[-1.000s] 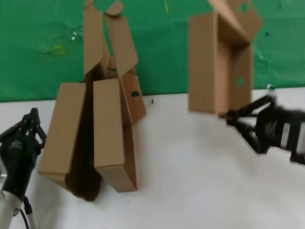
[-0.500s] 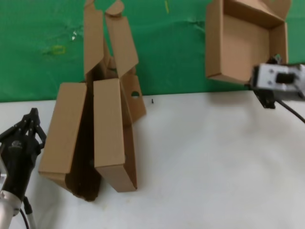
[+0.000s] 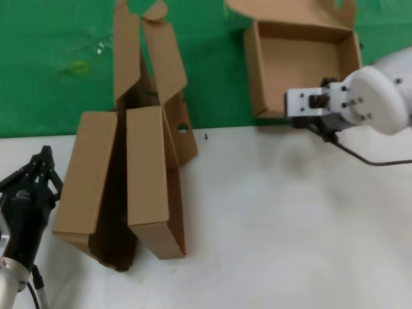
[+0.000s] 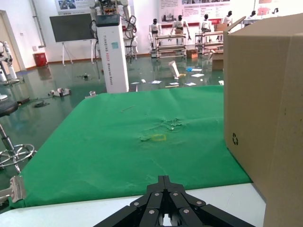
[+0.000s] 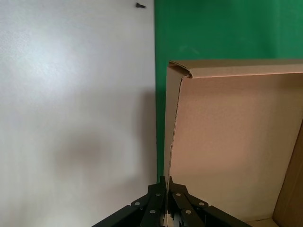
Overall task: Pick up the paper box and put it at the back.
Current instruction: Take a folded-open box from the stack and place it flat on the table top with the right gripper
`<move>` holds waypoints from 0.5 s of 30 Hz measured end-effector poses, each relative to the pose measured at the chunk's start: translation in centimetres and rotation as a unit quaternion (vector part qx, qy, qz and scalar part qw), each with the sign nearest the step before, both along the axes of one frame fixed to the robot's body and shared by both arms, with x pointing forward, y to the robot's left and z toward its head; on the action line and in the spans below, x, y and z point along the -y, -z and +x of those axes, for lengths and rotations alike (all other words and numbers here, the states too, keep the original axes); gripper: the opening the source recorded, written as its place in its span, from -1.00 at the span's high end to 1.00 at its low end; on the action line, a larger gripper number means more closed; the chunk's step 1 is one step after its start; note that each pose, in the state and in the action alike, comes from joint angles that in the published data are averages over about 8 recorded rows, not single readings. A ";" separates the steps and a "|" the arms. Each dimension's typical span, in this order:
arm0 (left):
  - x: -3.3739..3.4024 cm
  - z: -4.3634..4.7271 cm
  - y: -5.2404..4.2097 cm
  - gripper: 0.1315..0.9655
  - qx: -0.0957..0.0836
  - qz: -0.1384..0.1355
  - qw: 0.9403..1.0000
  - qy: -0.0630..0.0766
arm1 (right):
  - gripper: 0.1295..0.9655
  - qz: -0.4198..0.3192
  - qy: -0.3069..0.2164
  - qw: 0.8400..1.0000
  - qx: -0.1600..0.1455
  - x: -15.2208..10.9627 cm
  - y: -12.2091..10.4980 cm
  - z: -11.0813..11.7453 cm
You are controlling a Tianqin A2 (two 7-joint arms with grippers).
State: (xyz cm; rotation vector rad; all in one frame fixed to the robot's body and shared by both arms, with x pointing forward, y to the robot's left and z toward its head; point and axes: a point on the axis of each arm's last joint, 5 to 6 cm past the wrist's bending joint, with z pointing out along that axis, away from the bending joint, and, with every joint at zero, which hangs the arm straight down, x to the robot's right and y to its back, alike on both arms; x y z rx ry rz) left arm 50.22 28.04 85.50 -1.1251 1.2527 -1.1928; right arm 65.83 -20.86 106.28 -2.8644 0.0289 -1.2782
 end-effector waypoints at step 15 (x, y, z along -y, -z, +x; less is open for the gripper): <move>0.00 0.00 0.00 0.97 0.000 0.000 1.000 0.000 | 0.94 -0.002 0.006 1.000 0.007 -2.1 1.3 1.4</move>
